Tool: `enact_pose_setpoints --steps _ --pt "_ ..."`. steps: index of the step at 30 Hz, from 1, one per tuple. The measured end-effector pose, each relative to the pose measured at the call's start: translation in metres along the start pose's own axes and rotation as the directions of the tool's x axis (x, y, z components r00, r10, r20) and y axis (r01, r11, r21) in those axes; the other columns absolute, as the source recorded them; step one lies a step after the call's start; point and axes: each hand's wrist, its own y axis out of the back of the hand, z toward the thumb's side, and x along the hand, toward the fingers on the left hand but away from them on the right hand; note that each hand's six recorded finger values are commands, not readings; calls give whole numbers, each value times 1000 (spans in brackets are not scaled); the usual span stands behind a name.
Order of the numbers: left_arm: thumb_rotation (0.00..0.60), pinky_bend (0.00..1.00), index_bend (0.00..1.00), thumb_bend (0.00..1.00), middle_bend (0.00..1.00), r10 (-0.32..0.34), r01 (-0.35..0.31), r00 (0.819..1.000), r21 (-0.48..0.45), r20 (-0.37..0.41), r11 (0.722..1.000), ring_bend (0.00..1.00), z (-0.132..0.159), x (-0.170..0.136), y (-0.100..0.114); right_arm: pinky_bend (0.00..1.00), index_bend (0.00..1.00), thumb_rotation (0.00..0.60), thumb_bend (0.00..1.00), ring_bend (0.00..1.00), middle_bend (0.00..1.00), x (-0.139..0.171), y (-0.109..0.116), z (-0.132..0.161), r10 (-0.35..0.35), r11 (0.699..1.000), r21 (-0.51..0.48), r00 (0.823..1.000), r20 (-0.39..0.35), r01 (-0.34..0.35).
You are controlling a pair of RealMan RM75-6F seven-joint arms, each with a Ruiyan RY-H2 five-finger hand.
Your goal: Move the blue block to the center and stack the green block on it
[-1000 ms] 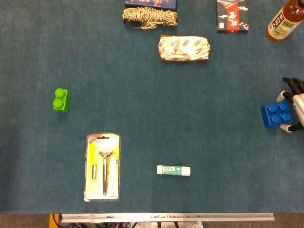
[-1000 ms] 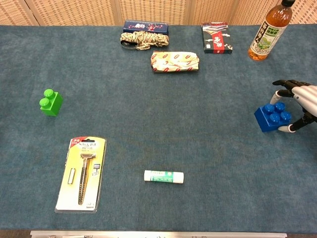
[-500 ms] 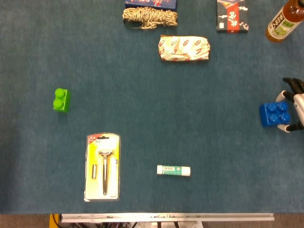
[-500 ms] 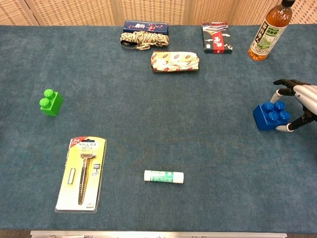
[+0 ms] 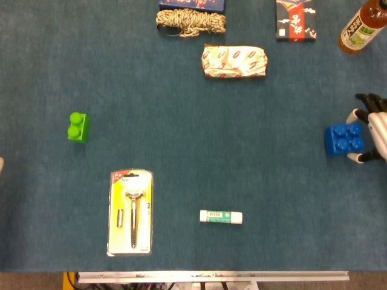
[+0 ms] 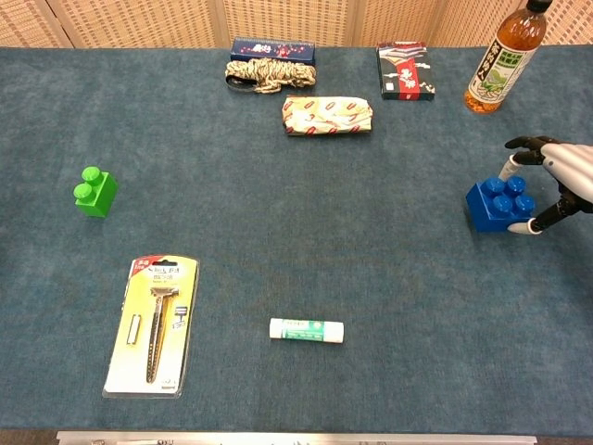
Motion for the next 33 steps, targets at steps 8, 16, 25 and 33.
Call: enact_pose_setpoints --steps 8,16,25,33 --pt "600 474 400 246 454 17 -17 1000 32 15 999 281 -14 -2 7 99 558 600 181 0 122 -6 22 29 -12 997 73 1000 9 11" --pt "600 474 399 246 453 27 -30 999 68 44 997 279 -32 -11 10 99 560 600 193 0 136 -18 44 68 -33 988 149 999 30 28" --pt "600 474 399 246 453 -9 4 999 103 41 995 279 -48 -22 3 99 566 600 241 0 139 -30 54 123 -39 991 126 999 8 37" --pt "600 474 400 246 453 -57 49 997 144 51 988 280 -54 -30 -7 99 565 600 254 0 145 -41 49 156 -43 993 106 999 11 42"
